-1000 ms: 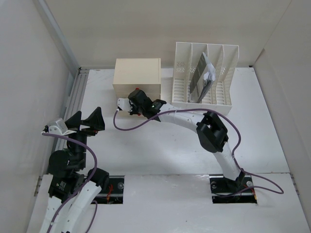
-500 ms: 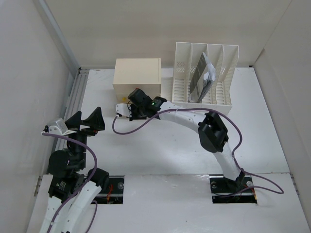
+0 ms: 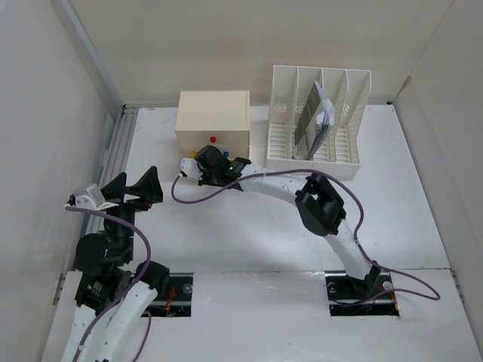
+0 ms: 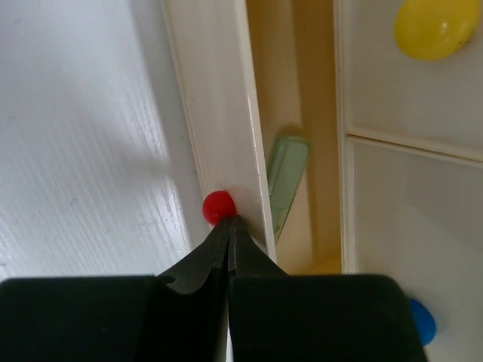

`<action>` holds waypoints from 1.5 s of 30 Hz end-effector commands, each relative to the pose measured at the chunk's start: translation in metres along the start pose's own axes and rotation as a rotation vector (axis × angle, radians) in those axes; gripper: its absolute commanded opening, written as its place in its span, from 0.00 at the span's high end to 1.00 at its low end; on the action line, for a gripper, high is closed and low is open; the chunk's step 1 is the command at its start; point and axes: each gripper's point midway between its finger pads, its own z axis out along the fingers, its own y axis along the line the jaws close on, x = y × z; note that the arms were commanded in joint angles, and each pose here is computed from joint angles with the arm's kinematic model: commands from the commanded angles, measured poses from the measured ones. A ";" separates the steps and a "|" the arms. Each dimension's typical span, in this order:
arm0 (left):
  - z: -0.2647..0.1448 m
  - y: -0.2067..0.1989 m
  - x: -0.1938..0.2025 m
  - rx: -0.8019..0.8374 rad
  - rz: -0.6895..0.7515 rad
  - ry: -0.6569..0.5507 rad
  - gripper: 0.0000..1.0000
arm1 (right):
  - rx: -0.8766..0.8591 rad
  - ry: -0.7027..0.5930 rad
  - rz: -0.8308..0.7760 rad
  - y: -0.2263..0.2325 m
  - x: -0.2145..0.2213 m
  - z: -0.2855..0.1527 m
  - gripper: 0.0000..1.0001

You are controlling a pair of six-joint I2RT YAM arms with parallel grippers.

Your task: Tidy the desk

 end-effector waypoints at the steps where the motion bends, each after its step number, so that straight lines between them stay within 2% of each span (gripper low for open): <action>1: 0.000 -0.003 -0.013 0.010 -0.007 -0.054 0.00 | 0.172 0.006 0.079 -0.032 0.001 0.005 1.00; 8: 0.002 -0.003 -0.011 0.008 -0.003 -0.046 0.00 | 0.430 0.066 0.178 -0.068 0.021 0.001 1.00; 12: 0.002 -0.003 -0.011 0.008 -0.003 -0.046 0.00 | 0.480 0.095 0.194 -0.073 0.027 0.002 1.00; 18: 0.002 -0.003 -0.011 0.008 -0.003 -0.046 0.00 | 0.488 0.069 0.204 -0.074 0.024 0.002 1.00; 21: 0.002 -0.003 -0.011 0.008 -0.003 -0.046 0.00 | 0.288 0.002 0.095 -0.055 0.007 -0.008 1.00; 22: 0.002 -0.001 -0.012 -0.001 -0.004 -0.049 0.00 | 0.034 -0.118 0.015 -0.018 -0.018 -0.007 1.00; 23: 0.002 -0.001 -0.012 -0.001 -0.004 -0.049 0.00 | -0.130 -0.166 -0.065 0.006 -0.028 -0.018 1.00; 24: 0.002 -0.001 -0.012 -0.001 -0.004 -0.049 0.00 | -0.339 -0.165 -0.237 0.034 -0.020 -0.042 1.00; 25: 0.000 -0.001 -0.014 0.001 -0.007 -0.056 0.00 | -0.474 -0.241 -0.316 0.051 -0.028 -0.066 0.91; 26: 0.000 -0.001 -0.014 0.001 -0.007 -0.057 0.00 | -0.654 -0.375 -0.368 0.080 -0.041 -0.094 0.87; 27: -0.002 -0.001 -0.016 0.005 -0.012 -0.066 0.00 | -0.787 -0.357 -0.398 0.097 -0.025 -0.120 0.83; 28: -0.002 -0.001 -0.016 0.005 -0.012 -0.066 0.00 | -0.802 -0.431 -0.484 0.092 -0.036 -0.139 0.81; 31: -0.003 -0.001 -0.017 0.007 -0.015 -0.074 0.00 | -0.848 -0.445 -0.481 0.089 -0.041 -0.172 0.72; 34: -0.003 0.001 -0.017 -0.001 -0.016 -0.077 0.00 | -0.677 -0.472 -0.450 0.043 -0.050 -0.196 0.59; 35: -0.003 0.001 -0.017 -0.001 -0.016 -0.077 0.00 | -0.620 -0.480 -0.401 0.030 -0.047 -0.219 0.54; 36: -0.003 0.001 -0.017 -0.001 -0.016 -0.077 0.00 | -0.519 -0.467 -0.350 0.009 -0.046 -0.225 0.26; 37: -0.003 0.001 -0.017 -0.001 -0.016 -0.077 0.00 | -0.393 -0.474 -0.262 -0.022 -0.042 -0.232 0.24; 38: -0.002 0.000 -0.019 0.001 -0.020 -0.084 0.00 | -0.237 -0.526 -0.107 -0.044 -0.046 -0.221 0.02; 39: -0.002 0.000 -0.019 0.001 -0.020 -0.085 0.00 | -0.009 -0.626 -0.033 -0.086 -0.052 -0.277 0.00; 40: -0.002 -0.002 -0.019 0.013 -0.019 -0.081 0.00 | 0.286 -0.554 0.121 -0.139 -0.023 -0.291 0.00; 41: 0.000 -0.002 -0.016 0.010 -0.015 -0.072 0.00 | 0.496 -0.646 0.229 -0.178 -0.021 -0.322 0.00; 42: 0.000 -0.002 -0.016 0.010 -0.015 -0.072 0.00 | 0.566 -0.654 0.352 -0.185 0.004 -0.334 0.00; 43: 0.001 -0.006 -0.012 0.029 -0.010 -0.057 0.00 | 0.734 -0.595 0.501 -0.216 0.045 -0.349 0.00; 45: 0.004 -0.006 -0.009 0.025 -0.005 -0.045 0.00 | 0.859 -0.589 0.706 -0.233 0.081 -0.363 0.00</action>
